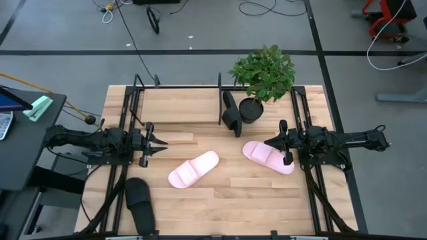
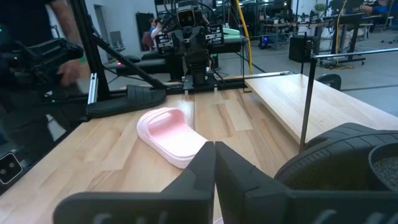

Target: Pick and place slides into the shelf

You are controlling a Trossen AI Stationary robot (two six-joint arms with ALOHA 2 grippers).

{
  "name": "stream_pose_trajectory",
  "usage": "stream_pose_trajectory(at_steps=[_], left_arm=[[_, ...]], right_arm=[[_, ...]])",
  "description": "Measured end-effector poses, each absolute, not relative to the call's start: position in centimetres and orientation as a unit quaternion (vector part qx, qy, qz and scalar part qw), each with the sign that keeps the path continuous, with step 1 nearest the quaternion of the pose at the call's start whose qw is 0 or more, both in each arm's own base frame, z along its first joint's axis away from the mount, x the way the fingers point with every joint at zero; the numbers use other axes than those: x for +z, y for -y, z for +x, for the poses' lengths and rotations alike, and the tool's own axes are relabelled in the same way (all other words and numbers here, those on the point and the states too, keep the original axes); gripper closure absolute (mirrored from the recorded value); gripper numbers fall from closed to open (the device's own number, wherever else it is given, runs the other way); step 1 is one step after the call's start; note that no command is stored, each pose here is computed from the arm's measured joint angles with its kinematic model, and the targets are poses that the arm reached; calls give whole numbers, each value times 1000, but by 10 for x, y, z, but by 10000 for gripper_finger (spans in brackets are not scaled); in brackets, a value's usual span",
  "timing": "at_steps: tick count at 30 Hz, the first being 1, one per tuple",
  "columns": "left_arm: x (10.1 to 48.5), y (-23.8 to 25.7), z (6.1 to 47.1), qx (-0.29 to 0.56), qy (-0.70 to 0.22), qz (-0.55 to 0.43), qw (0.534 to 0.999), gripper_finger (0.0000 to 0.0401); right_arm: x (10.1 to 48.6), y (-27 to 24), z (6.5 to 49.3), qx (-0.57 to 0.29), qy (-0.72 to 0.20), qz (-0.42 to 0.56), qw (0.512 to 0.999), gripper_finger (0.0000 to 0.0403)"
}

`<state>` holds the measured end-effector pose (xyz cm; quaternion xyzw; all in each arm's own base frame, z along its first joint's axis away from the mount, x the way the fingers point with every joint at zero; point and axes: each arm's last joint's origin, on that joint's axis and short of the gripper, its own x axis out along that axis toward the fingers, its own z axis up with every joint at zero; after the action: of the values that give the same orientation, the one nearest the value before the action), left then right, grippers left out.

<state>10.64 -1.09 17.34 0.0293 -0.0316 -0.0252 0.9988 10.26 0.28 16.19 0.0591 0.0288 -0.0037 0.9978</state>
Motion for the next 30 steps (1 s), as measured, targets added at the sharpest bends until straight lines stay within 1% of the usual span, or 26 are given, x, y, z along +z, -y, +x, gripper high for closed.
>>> stream_pose_trajectory(at_steps=[7, 18, 30], left_arm=[[173, 11, 106, -25, 32, 29, 999, 310], [174, 11, 106, -25, 32, 29, 999, 321], [174, 11, 106, -25, 32, 29, 999, 311]], right_arm=[[162, -3, 103, -4, -29, 59, 998, 389], [162, -3, 103, -4, -29, 59, 998, 389], [162, -3, 103, -4, -29, 59, 998, 389]])
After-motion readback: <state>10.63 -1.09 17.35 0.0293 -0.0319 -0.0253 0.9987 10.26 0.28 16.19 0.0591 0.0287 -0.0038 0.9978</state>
